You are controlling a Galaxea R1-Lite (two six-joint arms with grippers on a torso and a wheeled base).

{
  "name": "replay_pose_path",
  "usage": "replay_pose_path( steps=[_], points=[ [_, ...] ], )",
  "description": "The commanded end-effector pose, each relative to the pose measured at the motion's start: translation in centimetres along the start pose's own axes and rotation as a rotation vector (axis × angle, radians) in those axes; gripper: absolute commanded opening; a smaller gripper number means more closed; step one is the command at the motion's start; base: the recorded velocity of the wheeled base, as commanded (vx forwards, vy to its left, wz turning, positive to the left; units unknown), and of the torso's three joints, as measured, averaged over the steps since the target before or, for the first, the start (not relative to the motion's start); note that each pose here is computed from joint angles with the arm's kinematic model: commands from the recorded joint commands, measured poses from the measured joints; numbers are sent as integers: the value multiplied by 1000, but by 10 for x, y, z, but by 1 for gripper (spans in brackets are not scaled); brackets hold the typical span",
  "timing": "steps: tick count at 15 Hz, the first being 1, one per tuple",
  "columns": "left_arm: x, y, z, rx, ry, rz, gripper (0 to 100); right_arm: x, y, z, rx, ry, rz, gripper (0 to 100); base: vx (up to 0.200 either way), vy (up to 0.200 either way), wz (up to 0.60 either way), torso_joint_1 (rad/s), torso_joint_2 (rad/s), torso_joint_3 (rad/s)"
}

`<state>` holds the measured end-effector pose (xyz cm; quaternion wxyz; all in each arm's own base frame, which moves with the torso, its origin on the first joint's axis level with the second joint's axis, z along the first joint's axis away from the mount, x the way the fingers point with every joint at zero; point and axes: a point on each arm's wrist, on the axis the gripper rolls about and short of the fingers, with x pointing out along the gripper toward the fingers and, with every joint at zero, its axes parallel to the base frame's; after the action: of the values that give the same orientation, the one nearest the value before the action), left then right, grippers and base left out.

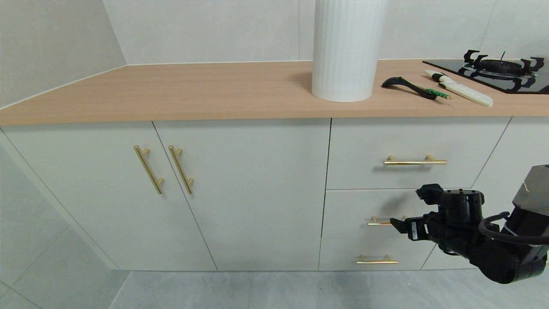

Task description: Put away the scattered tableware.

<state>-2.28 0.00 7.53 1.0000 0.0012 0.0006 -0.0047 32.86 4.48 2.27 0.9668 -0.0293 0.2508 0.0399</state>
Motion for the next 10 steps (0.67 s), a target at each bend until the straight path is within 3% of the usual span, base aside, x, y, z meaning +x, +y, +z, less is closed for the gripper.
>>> replay_pose_path(
  steps=[1, 4, 10],
  points=[
    [0, 0, 0, 1, 0, 0, 100, 14, -1, -15, 0, 49, -15, 100, 0, 0, 0, 0, 0, 0],
    [0, 0, 0, 1, 0, 0, 100, 26, -1, -20, 5, -16, -35, 100, 0, 0, 0, 0, 0, 0],
    [0, 0, 0, -1, 0, 0, 100, 50, -1, -31, 31, -54, -96, 100, 0, 0, 0, 0, 0, 0]
  ],
)
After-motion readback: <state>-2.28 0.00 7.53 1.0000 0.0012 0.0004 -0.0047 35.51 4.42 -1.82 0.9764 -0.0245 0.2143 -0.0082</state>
